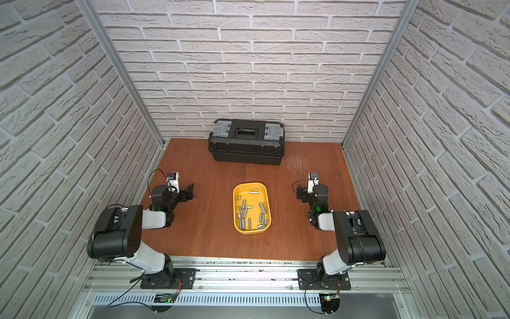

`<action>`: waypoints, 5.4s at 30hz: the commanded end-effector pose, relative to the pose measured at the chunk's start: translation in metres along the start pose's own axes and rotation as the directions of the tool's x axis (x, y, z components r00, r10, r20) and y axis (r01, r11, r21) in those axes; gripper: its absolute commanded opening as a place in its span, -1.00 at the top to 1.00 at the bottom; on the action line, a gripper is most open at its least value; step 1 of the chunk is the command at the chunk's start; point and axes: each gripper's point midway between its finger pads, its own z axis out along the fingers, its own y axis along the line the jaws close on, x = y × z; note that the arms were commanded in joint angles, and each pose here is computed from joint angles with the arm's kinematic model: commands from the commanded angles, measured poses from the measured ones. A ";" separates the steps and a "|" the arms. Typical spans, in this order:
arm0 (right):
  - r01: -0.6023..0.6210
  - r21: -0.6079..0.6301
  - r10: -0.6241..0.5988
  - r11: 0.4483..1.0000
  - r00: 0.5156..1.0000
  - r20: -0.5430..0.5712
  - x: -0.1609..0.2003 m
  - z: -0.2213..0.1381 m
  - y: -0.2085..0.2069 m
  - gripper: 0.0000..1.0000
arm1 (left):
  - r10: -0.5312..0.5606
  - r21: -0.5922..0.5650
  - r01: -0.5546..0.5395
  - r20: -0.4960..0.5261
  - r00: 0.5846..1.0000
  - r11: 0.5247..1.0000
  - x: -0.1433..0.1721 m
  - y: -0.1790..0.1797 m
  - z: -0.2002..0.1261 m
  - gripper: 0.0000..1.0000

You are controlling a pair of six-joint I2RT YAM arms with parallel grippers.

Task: Take out the socket from the storage box
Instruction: Pick up the socket head from the storage box.

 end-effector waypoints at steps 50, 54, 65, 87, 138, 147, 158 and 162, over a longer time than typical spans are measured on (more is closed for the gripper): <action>-0.002 -0.019 0.003 1.000 0.999 0.052 -0.018 0.001 0.003 -0.99 | -0.004 -0.012 0.004 0.035 0.999 1.000 -0.009 0.006 -0.001 -0.96; -0.003 -0.023 0.004 1.000 0.999 0.052 -0.018 0.000 0.003 -0.99 | -0.006 -0.011 0.006 0.040 0.999 1.000 -0.011 0.006 -0.001 -0.96; -0.023 -0.117 0.006 0.993 0.990 -0.138 -0.049 -0.023 0.019 -0.99 | -0.006 0.146 0.021 -0.101 0.995 0.989 -0.084 -0.043 -0.029 -0.96; 0.090 -0.583 -0.295 0.807 0.917 -0.267 -0.080 -0.127 0.184 -0.70 | 0.014 0.372 0.077 -0.237 0.971 0.925 -0.096 -0.155 -0.063 -0.96; 0.041 -0.509 -0.388 0.860 0.700 -0.600 0.045 -0.051 0.322 0.15 | -0.207 0.100 0.232 -0.207 0.956 0.968 -0.092 -0.144 -0.096 -0.96; 0.072 -0.474 -0.389 0.877 0.684 -0.616 0.057 -0.046 0.315 0.47 | -0.230 0.099 0.254 -0.208 0.951 0.962 -0.088 -0.144 -0.096 -0.97; 0.078 -0.457 -0.388 0.886 0.664 -0.640 0.069 -0.048 0.306 0.60 | -0.296 0.101 0.319 -0.192 0.936 0.942 -0.084 -0.144 -0.096 -0.96; 0.077 -0.456 -0.388 0.887 0.662 -0.642 0.072 -0.047 0.307 0.63 | -0.312 0.114 0.336 -0.186 0.932 0.935 -0.080 -0.149 -0.096 -0.96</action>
